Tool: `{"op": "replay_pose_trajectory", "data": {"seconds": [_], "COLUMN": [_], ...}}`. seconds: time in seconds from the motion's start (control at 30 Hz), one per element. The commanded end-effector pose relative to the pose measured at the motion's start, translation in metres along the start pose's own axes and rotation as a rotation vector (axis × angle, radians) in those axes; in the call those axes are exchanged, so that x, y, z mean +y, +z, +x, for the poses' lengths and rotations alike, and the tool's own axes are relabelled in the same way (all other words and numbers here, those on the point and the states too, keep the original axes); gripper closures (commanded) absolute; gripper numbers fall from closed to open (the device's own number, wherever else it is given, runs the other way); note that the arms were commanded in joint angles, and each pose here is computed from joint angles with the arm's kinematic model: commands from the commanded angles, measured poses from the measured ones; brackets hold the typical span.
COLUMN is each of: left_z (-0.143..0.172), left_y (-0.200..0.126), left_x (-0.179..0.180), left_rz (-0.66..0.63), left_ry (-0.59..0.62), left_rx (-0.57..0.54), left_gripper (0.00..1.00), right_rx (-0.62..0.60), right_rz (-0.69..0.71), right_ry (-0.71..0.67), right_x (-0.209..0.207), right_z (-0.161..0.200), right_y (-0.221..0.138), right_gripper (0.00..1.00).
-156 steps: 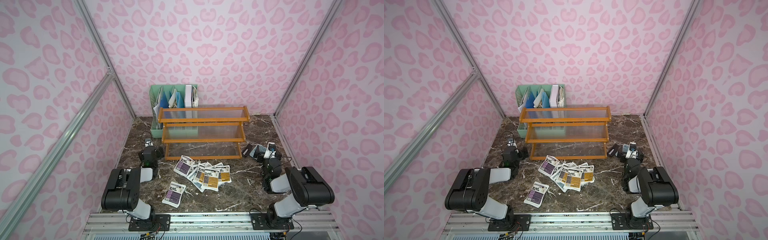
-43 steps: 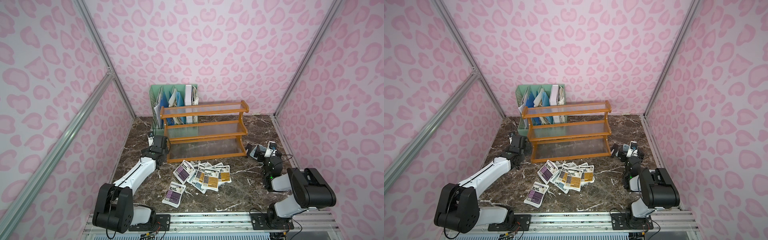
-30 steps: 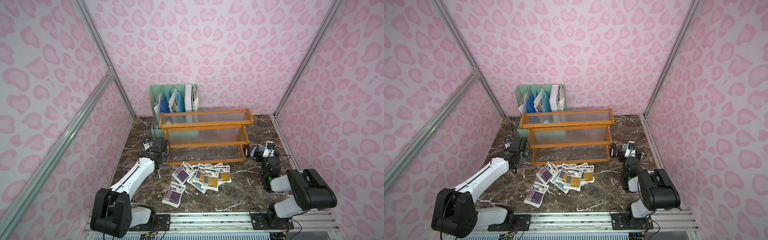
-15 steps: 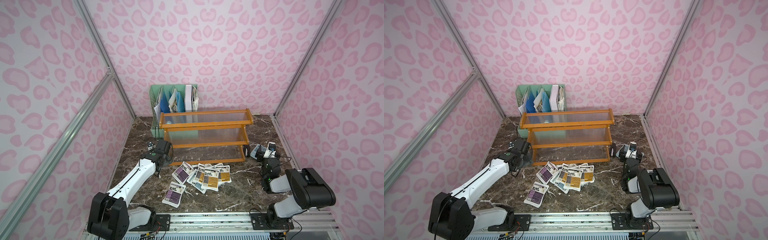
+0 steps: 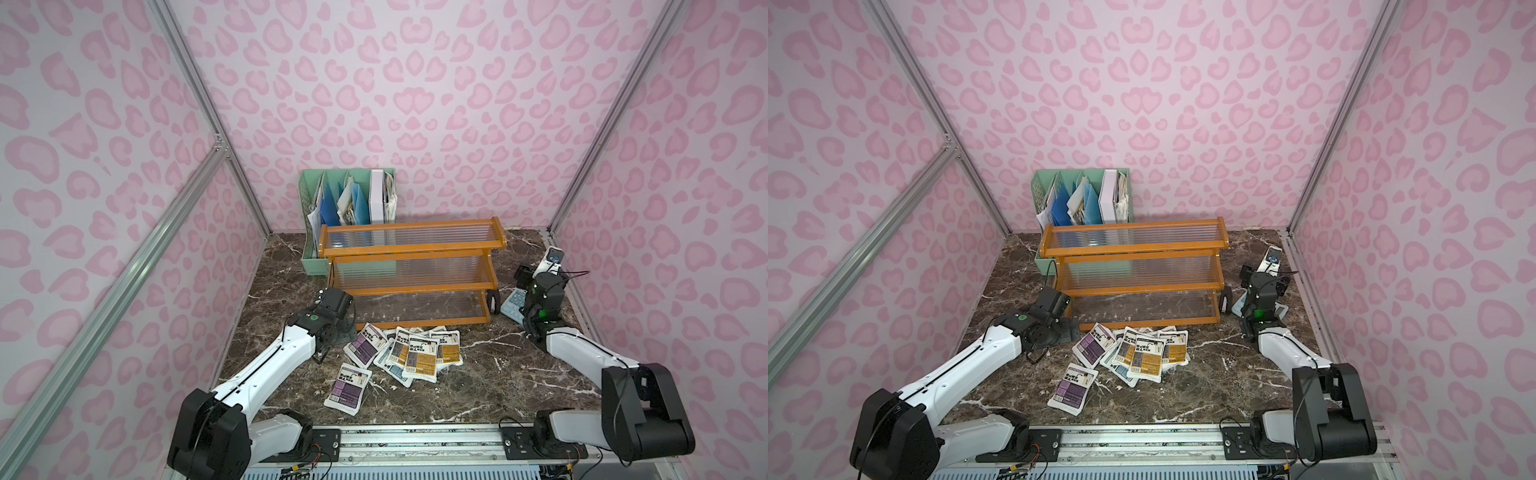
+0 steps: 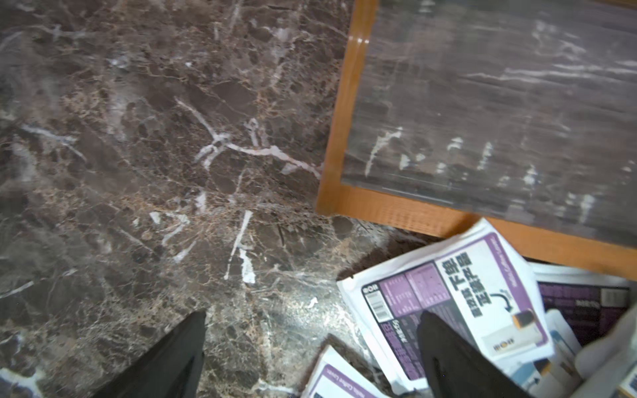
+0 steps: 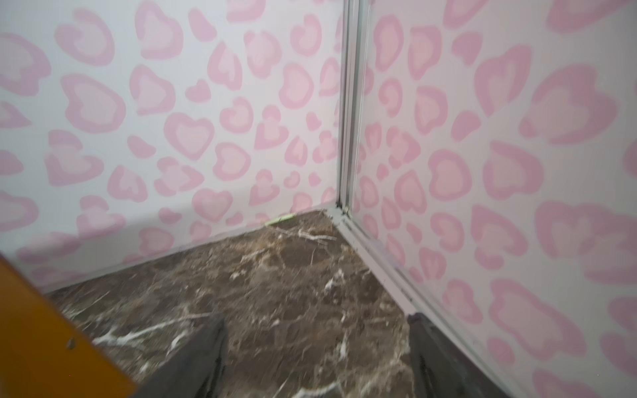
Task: Place the bagged coffee beans on the shelf by color
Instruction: Adjust the shelf at the center of the board.
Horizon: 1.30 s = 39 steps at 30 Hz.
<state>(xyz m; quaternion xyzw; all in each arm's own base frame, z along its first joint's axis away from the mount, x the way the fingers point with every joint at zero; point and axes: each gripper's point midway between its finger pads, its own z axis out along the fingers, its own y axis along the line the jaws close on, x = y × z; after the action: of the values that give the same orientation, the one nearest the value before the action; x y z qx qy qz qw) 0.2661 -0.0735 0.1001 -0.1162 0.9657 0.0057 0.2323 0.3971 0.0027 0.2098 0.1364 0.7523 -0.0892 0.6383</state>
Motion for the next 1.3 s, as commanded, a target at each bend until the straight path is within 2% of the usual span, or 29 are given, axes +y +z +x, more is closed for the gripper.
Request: {"op": "replay_pose_trajectory", "data": {"seconds": [0.0, 0.13, 0.23, 0.37, 0.5, 0.63, 0.77, 0.9, 1.07, 1.27], "left_z": [-0.004, -0.006, -0.01, -0.015, -0.023, -0.025, -0.015, -0.004, -0.004, -0.001], "left_y": [0.001, 0.007, 0.013, 0.024, 0.029, 0.026, 0.014, 0.003, -0.007, -0.009], "left_x": [-0.024, -0.034, -0.042, -0.053, -0.063, -0.079, -0.103, -0.123, -0.13, -0.137], "left_rz": [0.104, 0.13, 0.148, 0.159, 0.165, 0.196, 0.278, 0.397, 0.438, 0.472], "left_ry": [0.069, 0.086, 0.082, 0.07, 0.075, 0.105, 0.176, 0.196, 0.225, 0.234], "left_rx": [-0.008, -0.008, -0.013, -0.003, -0.006, -0.007, 0.001, 0.031, 0.022, 0.044], "left_gripper": [0.01, 0.01, 0.01, 0.02, 0.02, 0.02, 0.02, 0.02, 0.01, 0.01], "right_rx": [0.229, 0.381, 0.483, 0.591, 0.679, 0.774, 0.847, 0.929, 1.013, 1.006], "right_rz": [-0.032, -0.234, -0.445, -0.683, -0.766, -0.922, -1.032, -1.115, -1.141, -1.165], "right_ry": [-0.06, -0.021, 0.004, 0.012, 0.038, 0.091, 0.126, 0.138, 0.131, 0.09], "right_x": [0.023, 0.082, 0.126, 0.159, 0.157, 0.162, 0.158, 0.154, 0.152, 0.163], "right_z": [0.062, 0.093, 0.111, 0.132, 0.158, 0.166, 0.166, 0.171, 0.187, 0.195], "right_y": [-0.041, -0.104, -0.157, -0.212, -0.231, -0.253, -0.273, -0.293, -0.303, -0.299], "right_gripper": [0.18, 0.18, 0.18, 0.2, 0.26, 0.29, 0.32, 0.36, 0.4, 0.44]}}
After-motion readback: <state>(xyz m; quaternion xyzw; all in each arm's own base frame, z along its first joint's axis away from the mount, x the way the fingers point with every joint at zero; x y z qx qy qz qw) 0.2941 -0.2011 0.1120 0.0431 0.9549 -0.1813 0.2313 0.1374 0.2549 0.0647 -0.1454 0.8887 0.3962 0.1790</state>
